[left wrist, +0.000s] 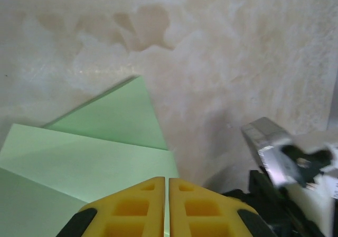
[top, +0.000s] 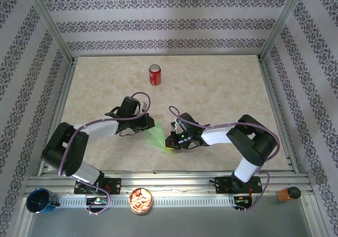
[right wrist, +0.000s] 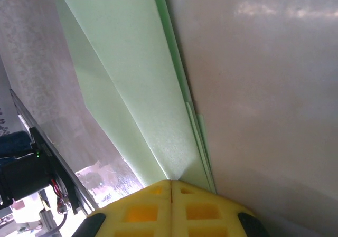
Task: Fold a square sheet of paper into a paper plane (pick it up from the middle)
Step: Fourth fold the wing at the center of the table, then turn over the paper at the center of the table.
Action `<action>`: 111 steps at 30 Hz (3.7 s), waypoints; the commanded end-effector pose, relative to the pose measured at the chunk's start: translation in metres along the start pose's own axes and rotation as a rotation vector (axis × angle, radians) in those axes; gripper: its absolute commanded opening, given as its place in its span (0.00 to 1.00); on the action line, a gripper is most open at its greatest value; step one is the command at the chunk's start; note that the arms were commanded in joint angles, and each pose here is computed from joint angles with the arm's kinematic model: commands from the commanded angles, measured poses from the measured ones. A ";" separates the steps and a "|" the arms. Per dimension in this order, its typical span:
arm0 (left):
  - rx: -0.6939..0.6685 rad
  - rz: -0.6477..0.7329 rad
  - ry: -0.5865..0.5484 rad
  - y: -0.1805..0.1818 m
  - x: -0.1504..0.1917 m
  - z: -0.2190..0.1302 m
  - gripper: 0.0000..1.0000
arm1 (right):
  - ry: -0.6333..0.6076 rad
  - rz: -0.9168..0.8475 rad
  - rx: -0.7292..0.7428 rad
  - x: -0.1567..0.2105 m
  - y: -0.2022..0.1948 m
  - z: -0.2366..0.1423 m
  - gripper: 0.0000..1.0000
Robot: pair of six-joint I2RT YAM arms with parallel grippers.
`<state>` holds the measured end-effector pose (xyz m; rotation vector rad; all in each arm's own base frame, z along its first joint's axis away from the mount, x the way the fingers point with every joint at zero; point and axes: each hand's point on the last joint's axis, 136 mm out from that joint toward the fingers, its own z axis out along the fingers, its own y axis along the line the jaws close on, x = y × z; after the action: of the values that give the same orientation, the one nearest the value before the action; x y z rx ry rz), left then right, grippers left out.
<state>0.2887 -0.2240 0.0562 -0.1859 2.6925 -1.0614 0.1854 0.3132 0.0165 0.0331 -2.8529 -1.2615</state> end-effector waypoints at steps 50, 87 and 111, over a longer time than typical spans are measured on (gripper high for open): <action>-0.083 -0.101 0.067 0.046 0.024 0.030 0.07 | -0.116 0.243 0.051 0.039 -0.026 -0.035 0.24; -0.091 -0.136 0.039 0.053 0.024 0.026 0.06 | -0.080 0.212 0.039 0.042 -0.022 -0.025 0.25; -0.077 -0.135 0.044 0.049 0.022 0.028 0.06 | -0.148 0.165 -0.023 0.021 -0.001 -0.034 0.24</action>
<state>0.2823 -0.2236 0.0169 -0.2990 2.7373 -1.0905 0.1558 0.2813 0.0307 -0.3207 -2.8716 -1.2601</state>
